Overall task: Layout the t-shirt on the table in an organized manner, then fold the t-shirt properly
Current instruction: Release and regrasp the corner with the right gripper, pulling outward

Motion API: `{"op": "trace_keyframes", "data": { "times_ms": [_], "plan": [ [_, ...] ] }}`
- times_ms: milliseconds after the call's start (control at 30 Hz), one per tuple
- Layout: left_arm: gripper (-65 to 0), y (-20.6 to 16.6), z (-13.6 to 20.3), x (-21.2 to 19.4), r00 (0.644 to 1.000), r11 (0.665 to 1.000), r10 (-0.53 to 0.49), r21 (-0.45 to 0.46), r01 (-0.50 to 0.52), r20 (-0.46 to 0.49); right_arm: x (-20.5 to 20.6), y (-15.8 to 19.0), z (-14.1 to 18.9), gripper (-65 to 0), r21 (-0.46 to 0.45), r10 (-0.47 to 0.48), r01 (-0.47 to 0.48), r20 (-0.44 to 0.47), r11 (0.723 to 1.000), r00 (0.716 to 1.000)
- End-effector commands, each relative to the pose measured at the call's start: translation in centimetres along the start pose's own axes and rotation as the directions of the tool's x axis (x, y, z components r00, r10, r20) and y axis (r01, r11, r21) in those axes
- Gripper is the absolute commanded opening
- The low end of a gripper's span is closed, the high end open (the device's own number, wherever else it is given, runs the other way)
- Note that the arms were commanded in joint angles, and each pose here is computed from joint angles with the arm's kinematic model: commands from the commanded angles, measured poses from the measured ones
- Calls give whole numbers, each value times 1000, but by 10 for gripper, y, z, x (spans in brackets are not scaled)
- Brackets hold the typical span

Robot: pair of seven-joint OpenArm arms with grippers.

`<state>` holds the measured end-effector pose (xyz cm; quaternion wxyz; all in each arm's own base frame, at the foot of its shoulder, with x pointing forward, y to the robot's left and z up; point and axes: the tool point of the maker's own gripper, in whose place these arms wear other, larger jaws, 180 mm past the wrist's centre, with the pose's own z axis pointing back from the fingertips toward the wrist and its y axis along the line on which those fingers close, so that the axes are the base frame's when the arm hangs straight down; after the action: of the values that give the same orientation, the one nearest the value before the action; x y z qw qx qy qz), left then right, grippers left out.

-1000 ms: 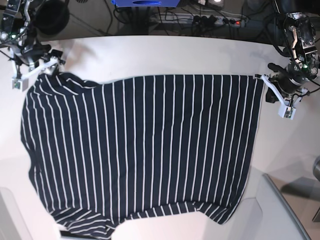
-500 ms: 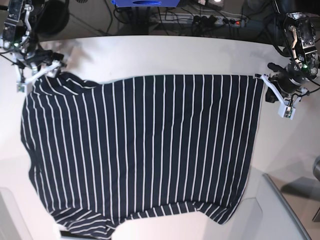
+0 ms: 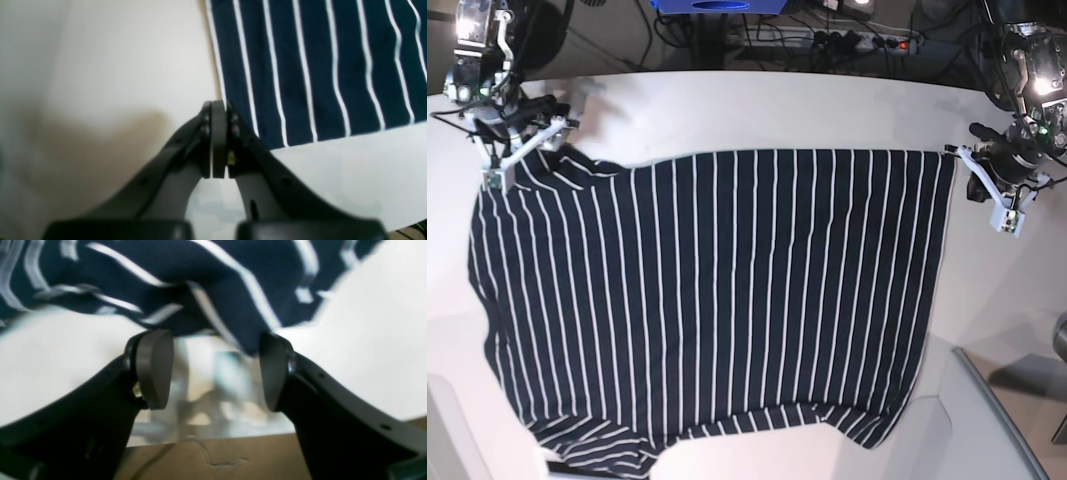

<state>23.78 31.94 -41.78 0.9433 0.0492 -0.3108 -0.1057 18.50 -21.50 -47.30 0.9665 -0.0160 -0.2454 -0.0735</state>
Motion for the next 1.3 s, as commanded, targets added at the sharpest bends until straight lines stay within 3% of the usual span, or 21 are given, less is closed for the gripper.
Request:
{"op": "trace_keyframes", "data": {
  "times_ms": [0,200,267,367,400,533,800,967,1133,1267],
  "plan": [
    [-650,8,4,12,999,1000,-18,16,18,35,15,-3,1,-267,-10,13,-13,45,1000,999],
    [-650,6,4,14,999,1000,-16,13,15,40,15,-4,-7,-284,-17,11,-11,29,1000,1000],
    [-650,6,4,13,999,1000,-14,12,14,38,14,-3,-7,-380,-15,13,-13,27,1000,1000],
    [-650,6,4,8,1000,1000,-15,11,15,26,13,-2,-8,-617,-12,12,-12,22,1000,1000],
    [-650,6,5,7,1000,1000,-19,12,19,25,13,-2,-8,-650,-12,12,-12,22,1000,1000],
    [-650,6,6,5,1000,1000,-20,11,20,22,10,-1,0,-644,-12,19,-19,-17,1000,1000],
    [-650,6,6,5,1000,1000,-20,11,20,22,55,20,44,-644,8,35,-35,56,999,998],
    [-650,6,6,5,1000,1000,-20,11,20,22,78,24,44,-644,14,23,-24,41,1000,999],
    [-650,6,5,4,1000,1000,-18,11,18,19,116,28,46,-644,17,20,-22,115,1000,993],
    [-650,6,5,4,1000,1000,-18,11,18,19,126,20,23,-642,13,20,-20,70,1000,997]
  ]
}}
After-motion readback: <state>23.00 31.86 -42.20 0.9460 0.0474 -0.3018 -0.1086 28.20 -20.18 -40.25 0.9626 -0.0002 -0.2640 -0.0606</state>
